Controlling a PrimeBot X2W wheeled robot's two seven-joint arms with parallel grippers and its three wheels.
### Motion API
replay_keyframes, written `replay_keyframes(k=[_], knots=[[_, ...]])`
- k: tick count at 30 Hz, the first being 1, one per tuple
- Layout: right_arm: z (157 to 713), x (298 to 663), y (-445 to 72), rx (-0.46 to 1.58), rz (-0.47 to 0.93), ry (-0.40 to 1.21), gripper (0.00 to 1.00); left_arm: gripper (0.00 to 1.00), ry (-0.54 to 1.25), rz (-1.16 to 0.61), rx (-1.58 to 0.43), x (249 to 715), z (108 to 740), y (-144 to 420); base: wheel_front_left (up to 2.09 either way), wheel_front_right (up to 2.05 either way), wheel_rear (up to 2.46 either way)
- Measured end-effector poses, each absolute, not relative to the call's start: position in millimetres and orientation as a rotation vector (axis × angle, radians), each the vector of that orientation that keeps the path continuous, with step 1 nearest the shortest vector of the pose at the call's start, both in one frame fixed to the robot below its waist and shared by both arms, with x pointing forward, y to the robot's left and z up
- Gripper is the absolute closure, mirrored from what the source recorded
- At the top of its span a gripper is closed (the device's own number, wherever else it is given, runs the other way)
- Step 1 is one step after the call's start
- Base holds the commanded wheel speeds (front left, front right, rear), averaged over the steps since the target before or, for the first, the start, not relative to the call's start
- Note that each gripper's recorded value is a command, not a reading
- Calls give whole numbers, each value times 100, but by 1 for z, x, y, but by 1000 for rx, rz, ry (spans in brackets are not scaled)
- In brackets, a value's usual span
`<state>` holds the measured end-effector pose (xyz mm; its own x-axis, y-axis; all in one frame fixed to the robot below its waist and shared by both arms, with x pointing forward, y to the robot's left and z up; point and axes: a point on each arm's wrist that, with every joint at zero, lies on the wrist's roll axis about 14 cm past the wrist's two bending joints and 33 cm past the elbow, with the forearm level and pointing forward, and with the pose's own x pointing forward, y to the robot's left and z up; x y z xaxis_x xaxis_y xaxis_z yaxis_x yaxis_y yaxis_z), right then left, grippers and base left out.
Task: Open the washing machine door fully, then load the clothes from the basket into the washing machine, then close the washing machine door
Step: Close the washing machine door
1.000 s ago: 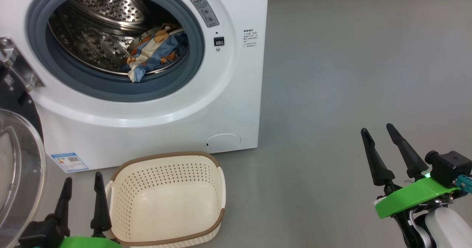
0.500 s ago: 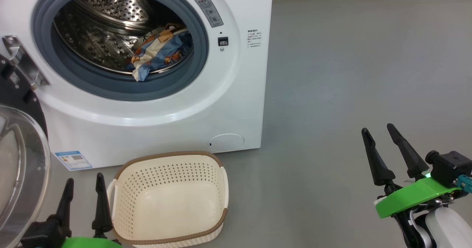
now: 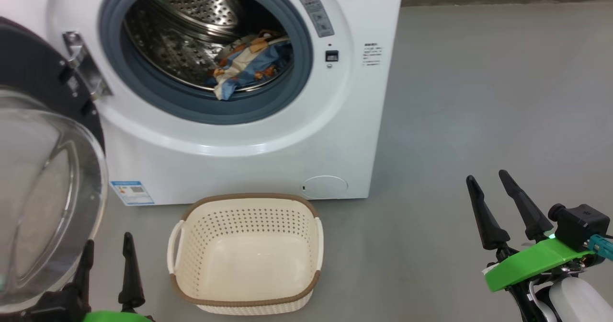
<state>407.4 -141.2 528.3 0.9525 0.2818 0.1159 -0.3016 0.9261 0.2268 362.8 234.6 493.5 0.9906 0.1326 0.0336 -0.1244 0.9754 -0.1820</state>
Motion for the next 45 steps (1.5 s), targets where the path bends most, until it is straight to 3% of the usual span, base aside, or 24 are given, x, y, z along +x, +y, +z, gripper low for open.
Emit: replay_keyframes(k=[30, 45], knots=[[529, 413, 12, 266, 695, -27, 0, 0, -60, 510, -136, 251, 492, 335, 0, 0, 0], [523, 407, 43, 270, 776, 1, 0, 0, -74, 577, -138, 227, 495, 347, 0, 0, 0]])
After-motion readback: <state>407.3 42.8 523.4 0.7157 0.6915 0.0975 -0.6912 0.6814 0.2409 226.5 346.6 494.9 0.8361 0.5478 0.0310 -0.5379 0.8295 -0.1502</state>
